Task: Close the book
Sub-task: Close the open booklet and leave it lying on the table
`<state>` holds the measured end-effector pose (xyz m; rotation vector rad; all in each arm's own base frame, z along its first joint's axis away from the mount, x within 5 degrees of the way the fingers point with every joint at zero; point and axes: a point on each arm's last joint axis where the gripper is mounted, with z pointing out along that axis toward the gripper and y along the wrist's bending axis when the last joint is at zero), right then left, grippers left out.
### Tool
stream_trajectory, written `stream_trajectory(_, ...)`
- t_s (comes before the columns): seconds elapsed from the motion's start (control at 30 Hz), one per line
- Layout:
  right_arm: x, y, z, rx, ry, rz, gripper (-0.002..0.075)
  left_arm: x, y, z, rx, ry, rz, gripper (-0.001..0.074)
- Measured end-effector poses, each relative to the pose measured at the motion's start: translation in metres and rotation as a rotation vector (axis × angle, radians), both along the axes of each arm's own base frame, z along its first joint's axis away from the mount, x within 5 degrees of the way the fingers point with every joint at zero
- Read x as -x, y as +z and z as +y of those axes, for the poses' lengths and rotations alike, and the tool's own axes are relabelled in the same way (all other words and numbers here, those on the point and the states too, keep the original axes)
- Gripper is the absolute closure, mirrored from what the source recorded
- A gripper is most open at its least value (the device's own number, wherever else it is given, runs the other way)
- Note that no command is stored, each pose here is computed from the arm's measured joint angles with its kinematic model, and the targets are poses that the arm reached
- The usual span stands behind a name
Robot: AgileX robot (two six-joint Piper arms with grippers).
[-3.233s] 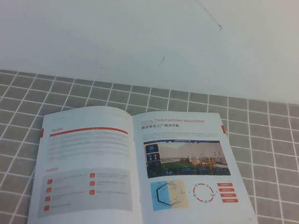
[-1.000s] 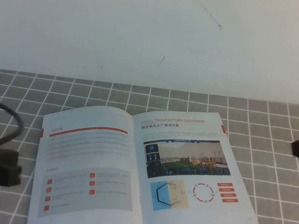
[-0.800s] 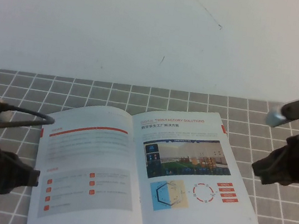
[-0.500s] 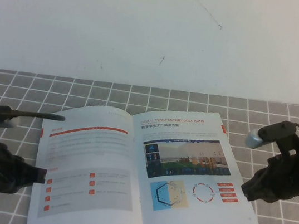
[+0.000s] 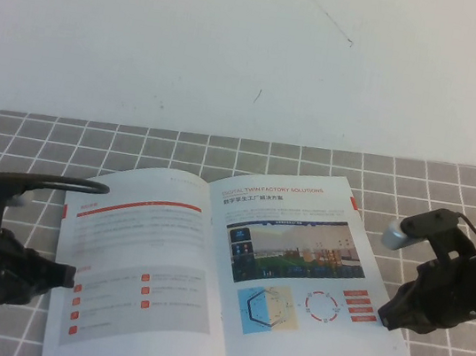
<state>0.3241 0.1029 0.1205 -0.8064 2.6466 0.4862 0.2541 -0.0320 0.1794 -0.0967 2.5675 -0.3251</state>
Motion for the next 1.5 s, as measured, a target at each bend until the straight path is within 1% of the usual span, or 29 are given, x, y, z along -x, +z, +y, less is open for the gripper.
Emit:
stream_trajectory(0.2, 0.000, 0.000, 0.000, -0.001, 0.001, 0.001, 0.0729, -0.009, -0.013, 0.004, -0.007, 0.078, -0.001, 0.0738)
stream_trajectory(0.67, 0.001, 0.000, 0.000, -0.003, 0.008, 0.007, 0.0729, -0.019, -0.034, 0.006, 0.007, 0.163, 0.038, 0.0738)
stream_trajectory(0.83, 0.001, 0.000, 0.000, -0.004, 0.008, 0.007, 0.0729, -0.020, -0.043, 0.000, 0.012, 0.166, 0.064, 0.0738)
stream_trajectory(1.03, 0.001, 0.000, 0.001, -0.005, 0.010, 0.009, 0.0729, -0.021, -0.047, -0.020, 0.013, 0.133, 0.055, 0.0738)
stream_trajectory(1.2, 0.001, 0.000, 0.001, -0.011, 0.005, 0.014, 0.0729, -0.018, -0.046, -0.048, 0.016, 0.068, 0.026, 0.0738)
stream_trajectory(1.4, 0.000, 0.000, 0.001, -0.014, 0.000, 0.014, 0.0729, -0.019, -0.043, -0.073, 0.072, 0.039, 0.040, 0.0738)
stream_trajectory(1.5, 0.000, 0.000, 0.001, -0.018, -0.005, 0.015, 0.0729, -0.022, -0.036, -0.090, 0.115, -0.021, 0.065, 0.0738)
